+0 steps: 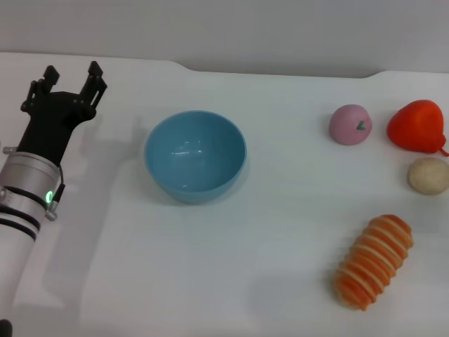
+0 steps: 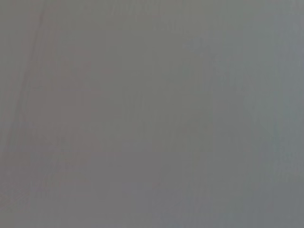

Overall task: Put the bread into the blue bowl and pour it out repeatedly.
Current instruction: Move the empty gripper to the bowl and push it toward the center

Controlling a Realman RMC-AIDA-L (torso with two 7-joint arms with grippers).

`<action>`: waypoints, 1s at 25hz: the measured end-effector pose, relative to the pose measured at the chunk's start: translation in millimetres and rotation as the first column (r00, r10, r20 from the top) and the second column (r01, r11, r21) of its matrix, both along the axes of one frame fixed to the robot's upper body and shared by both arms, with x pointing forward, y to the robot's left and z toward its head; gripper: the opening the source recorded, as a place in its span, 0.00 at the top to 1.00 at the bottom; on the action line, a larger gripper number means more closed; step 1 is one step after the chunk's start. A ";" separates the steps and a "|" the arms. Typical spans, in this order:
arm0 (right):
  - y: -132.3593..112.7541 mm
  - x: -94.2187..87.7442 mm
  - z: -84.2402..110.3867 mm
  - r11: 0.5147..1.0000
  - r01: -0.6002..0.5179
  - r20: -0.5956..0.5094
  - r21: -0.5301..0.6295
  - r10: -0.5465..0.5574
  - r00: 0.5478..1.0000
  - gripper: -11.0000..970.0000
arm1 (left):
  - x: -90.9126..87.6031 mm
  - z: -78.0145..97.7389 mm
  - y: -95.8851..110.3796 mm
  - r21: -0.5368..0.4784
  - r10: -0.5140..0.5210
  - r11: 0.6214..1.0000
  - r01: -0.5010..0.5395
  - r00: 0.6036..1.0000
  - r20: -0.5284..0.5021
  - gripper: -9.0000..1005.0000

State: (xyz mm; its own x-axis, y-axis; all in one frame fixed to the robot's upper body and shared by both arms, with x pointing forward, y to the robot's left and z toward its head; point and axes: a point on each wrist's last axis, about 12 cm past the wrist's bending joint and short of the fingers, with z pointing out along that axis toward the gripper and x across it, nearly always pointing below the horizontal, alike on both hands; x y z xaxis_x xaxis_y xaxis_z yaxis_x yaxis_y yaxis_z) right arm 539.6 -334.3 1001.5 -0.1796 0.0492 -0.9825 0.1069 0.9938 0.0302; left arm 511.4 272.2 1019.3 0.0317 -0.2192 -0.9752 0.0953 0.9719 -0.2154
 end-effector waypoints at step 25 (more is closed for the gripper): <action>-5.9 -9.4 -5.2 1.000 0.019 -0.017 -0.002 -0.019 1.000 0.46 | 60.2 27.1 -43.2 0.023 -0.153 0.988 0.154 0.988 -0.033 0.22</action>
State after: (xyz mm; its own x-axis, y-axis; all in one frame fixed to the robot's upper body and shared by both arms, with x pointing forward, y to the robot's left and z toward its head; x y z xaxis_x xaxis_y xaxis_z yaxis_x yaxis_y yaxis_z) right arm 530.1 -340.2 996.3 -0.1949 0.0511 -0.9795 0.1263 0.9916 0.0266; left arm 571.5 229.0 1046.4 -0.0304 -0.1942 -0.9805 0.2375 0.9515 -0.1958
